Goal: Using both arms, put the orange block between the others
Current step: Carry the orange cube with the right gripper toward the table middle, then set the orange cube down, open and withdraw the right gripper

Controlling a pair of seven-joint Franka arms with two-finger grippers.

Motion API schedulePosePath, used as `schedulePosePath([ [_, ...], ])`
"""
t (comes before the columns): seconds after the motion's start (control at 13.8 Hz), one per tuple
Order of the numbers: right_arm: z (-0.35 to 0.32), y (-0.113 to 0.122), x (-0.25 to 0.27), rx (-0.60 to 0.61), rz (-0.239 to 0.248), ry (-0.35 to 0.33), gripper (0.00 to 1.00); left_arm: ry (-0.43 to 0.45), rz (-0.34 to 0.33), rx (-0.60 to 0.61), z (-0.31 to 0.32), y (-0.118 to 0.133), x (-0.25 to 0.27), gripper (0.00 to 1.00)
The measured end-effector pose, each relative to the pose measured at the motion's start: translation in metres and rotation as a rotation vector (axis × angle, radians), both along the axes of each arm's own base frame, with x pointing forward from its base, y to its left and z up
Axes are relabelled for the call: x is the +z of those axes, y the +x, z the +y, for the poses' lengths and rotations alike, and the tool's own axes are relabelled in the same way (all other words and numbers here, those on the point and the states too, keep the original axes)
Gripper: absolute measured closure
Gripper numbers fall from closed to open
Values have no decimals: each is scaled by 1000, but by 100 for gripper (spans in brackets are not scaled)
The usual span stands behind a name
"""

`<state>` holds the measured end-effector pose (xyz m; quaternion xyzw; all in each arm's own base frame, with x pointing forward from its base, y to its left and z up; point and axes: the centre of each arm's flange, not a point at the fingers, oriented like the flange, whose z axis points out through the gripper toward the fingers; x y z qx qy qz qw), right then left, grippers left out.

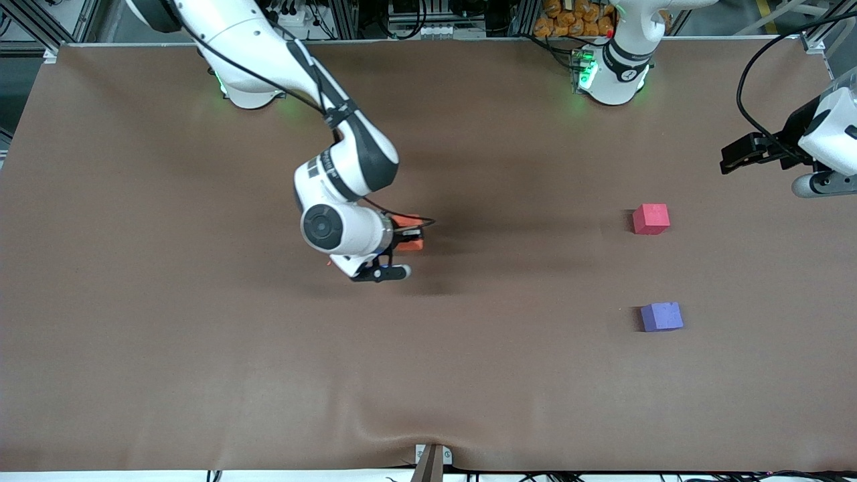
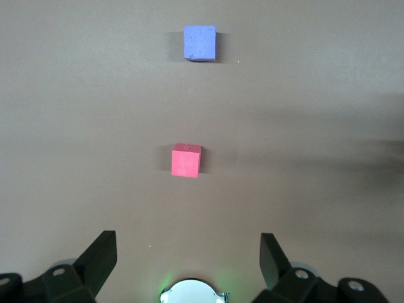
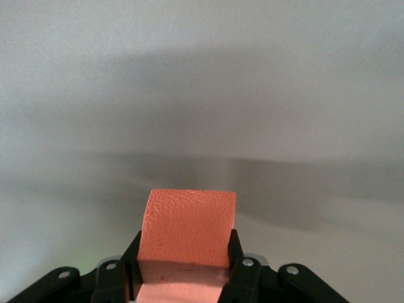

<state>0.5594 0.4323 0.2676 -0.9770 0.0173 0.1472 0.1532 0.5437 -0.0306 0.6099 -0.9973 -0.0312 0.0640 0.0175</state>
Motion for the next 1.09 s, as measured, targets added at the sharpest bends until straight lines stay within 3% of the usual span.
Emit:
schedulePosePath([
  [0.29,42,-22,-23,-123,-16,-5,47,0,0,0,0,0,0,0],
  [0.51,69,-45,-43,-136,1,-9,47,0,0,0,0,0,0,0],
  [0.8,82,-55,-56,-124,-3,-8,47,0,0,0,0,0,0,0],
  [1.09,87,-52,-56,-133,-35,8,12,0,1,0,0,0,0,0],
])
